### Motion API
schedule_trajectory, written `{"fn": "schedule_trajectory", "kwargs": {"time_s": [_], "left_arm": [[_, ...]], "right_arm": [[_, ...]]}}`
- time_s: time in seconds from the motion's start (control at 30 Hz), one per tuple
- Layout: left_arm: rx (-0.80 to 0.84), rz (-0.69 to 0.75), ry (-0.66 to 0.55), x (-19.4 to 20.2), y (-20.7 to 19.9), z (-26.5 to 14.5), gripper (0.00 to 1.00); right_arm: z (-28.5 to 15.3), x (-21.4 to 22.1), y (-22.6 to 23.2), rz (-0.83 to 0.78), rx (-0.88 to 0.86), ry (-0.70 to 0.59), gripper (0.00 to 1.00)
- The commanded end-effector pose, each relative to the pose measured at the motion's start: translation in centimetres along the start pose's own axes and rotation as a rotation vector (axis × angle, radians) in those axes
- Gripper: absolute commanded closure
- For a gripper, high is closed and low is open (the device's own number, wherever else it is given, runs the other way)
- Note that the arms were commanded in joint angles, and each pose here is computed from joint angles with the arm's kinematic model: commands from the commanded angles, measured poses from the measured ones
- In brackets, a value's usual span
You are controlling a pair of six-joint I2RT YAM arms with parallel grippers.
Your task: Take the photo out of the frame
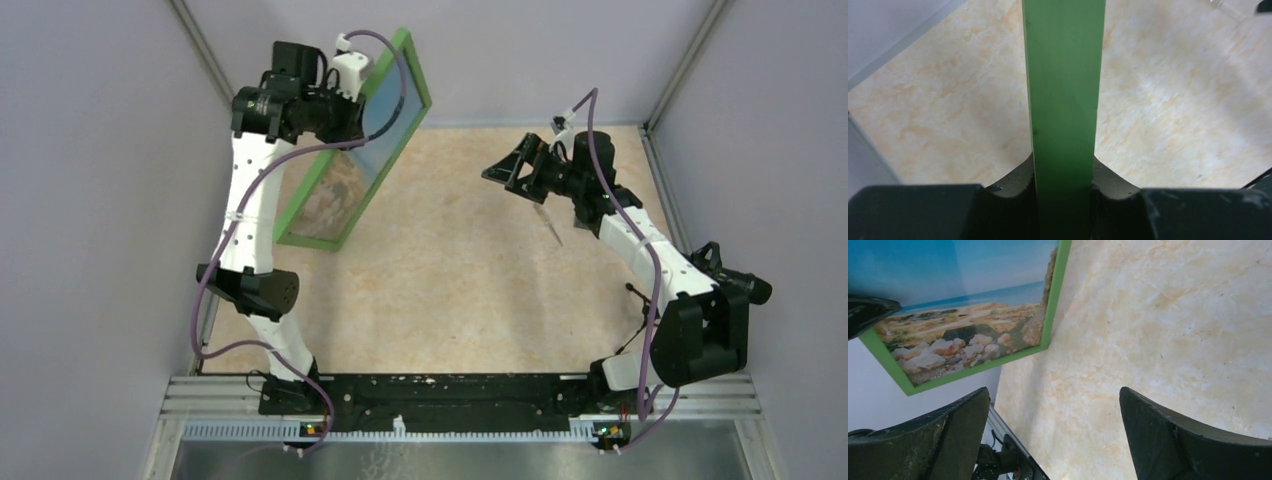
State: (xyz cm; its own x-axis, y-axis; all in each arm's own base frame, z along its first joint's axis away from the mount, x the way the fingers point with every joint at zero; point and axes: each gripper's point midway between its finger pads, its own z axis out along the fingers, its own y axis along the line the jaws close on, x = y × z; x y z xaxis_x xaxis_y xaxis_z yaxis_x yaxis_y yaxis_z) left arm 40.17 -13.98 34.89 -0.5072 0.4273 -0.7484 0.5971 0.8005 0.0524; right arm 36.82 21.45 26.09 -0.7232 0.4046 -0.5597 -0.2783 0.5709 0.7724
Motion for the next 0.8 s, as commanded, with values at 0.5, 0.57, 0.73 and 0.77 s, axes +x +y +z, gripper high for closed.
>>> {"fn": "schedule_trajectory", "kwargs": {"time_s": [0.5, 0.57, 0.73, 0.77], "left_arm": [[0.71, -0.623, -0.132, 2.4, -5.0, -0.9, 1.0], [0.712, -0.696, -0.129, 3.8, -3.8, 0.4, 1.0], [0.684, -0.747, -0.084, 8.6, -3.1, 4.1, 1.0], [0.672, -0.768, -0.076, 9.8, -2.9, 4.9, 1.0]], "right_arm": [[0.6, 1.7, 0.4, -0.041, -0.022, 0.049, 0.01], [0.7, 1.8, 0.3, -0.051, -0.027, 0.054, 0.01], [0.6, 2.9, -0.7, -0.092, -0.009, 0.09, 0.01], [0.6, 3.1, -1.0, -0.096, -0.004, 0.097, 0.01]]}}
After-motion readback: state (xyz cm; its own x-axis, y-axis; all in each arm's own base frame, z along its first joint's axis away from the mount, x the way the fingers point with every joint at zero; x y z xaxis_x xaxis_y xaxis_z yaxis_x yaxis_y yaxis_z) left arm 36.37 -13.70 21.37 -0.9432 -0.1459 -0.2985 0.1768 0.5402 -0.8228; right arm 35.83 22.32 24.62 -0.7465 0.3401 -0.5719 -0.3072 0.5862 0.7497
